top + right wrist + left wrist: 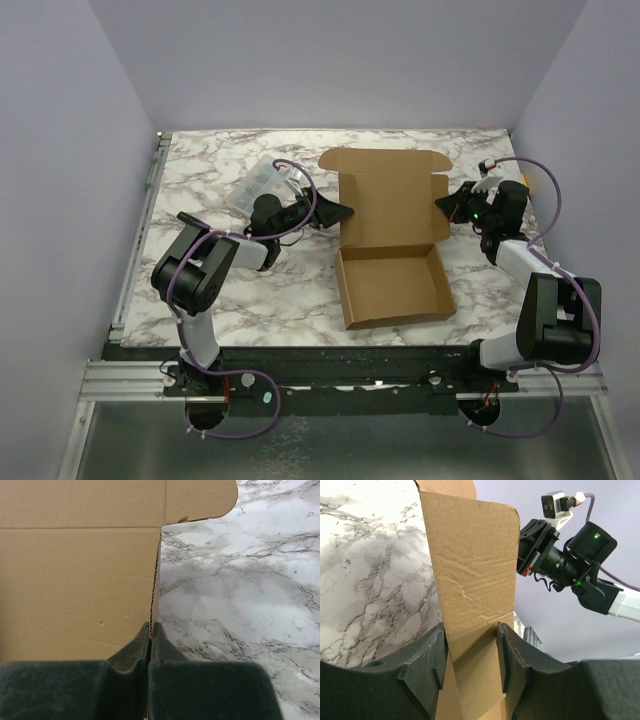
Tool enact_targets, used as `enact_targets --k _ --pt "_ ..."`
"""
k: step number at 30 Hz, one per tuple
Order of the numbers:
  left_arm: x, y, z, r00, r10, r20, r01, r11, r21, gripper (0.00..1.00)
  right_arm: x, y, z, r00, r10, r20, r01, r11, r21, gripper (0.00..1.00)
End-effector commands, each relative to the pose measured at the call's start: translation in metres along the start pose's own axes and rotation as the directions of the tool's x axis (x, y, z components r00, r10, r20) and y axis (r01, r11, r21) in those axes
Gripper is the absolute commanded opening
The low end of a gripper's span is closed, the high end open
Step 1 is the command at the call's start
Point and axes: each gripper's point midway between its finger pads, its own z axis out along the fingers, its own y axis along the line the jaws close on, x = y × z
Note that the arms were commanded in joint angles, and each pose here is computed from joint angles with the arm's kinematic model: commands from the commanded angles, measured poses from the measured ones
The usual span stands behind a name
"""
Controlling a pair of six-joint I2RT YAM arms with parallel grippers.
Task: Fold the paper box
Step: Adjust the paper box at the center of the board.
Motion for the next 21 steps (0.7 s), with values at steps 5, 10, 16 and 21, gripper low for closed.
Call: enact_targets --k 5,10,16,21 --pt "0.0005 -0.0079 0.0023 0.999 0.046 0.013 -0.046 0.999 -0.005 0.48 0.0064 0.0405 -0.0030 1.000 -0.007 -0.025 0.002 0.985 -0.175 0.00" --pt "0.0022 -0.0064 0.0012 0.999 0.044 0.008 -0.044 0.999 -0.013 0.48 0.0065 0.0402 -0.0031 1.000 -0.007 -0.025 0.002 0.984 -0.175 0.00" --pt "0.0021 -0.0075 0.0010 0.999 0.050 0.009 -0.050 0.999 -0.013 0.49 0.0074 0.0405 -0.0029 1.000 -0.004 -0.029 -0.001 0.984 -0.177 0.00" --pt "0.0031 -0.0088 0.0006 0.999 0.049 0.006 -0.049 0.999 -0.011 0.51 0.0070 0.0404 -0.0031 1.000 -0.003 -0.027 -0.002 0.984 -0.177 0.00"
